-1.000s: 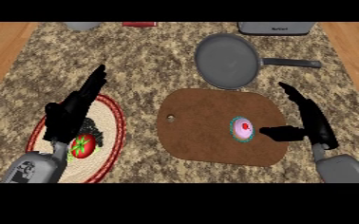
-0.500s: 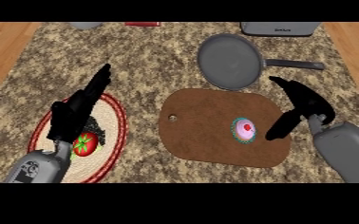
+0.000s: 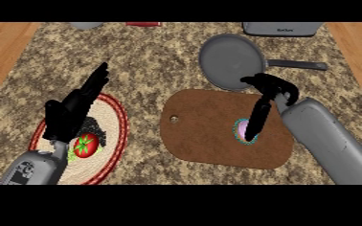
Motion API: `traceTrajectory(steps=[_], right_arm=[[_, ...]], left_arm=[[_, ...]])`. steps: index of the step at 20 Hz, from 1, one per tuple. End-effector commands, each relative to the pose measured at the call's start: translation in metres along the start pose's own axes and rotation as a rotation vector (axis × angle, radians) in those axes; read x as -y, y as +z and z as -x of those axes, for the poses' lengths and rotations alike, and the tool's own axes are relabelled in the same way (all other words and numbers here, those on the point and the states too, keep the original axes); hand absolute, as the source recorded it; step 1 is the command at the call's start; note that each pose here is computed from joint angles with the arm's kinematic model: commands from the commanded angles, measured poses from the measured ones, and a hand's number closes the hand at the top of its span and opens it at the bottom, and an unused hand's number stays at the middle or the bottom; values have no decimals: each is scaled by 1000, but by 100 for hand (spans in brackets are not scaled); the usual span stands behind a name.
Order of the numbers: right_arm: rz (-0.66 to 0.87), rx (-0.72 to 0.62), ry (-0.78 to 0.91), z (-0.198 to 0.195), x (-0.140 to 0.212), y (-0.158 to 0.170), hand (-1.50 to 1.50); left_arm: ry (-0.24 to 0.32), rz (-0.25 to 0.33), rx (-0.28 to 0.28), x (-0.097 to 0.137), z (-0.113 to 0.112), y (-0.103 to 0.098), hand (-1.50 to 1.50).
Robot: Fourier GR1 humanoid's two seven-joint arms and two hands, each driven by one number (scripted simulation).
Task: Pick the cupcake from the cutting board and place it in the pan
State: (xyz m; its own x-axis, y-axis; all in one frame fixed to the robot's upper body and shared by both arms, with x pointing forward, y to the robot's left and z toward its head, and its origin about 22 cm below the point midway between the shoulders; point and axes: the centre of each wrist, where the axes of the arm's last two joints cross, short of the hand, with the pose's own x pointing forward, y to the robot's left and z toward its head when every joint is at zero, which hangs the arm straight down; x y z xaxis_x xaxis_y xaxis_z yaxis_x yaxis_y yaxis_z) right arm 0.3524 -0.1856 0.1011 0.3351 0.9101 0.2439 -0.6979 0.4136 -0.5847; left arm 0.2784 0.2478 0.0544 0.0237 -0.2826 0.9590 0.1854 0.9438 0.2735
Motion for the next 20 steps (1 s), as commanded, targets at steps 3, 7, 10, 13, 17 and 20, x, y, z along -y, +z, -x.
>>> traceTrajectory(steps=[3,7,10,13,17,20], right_arm=[[-52,-170,156,-44,-14,-2,-150],[-53,-204,157,-29,-10,-2,-150],[-38,-239,191,-35,-19,-11,-150],[-53,-247,197,-19,-18,-13,-150],[-53,-260,188,-10,-30,-23,-150],[-31,-232,177,-19,-51,-16,-150]], left_arm=[[9,-1,13,3,6,14,0],[2,-10,-18,-10,4,-3,0],[10,-17,-16,-7,-3,-3,0],[-4,-11,-5,-7,2,-1,0],[13,-22,-8,5,5,3,0],[0,-7,-2,0,-13,-4,0]])
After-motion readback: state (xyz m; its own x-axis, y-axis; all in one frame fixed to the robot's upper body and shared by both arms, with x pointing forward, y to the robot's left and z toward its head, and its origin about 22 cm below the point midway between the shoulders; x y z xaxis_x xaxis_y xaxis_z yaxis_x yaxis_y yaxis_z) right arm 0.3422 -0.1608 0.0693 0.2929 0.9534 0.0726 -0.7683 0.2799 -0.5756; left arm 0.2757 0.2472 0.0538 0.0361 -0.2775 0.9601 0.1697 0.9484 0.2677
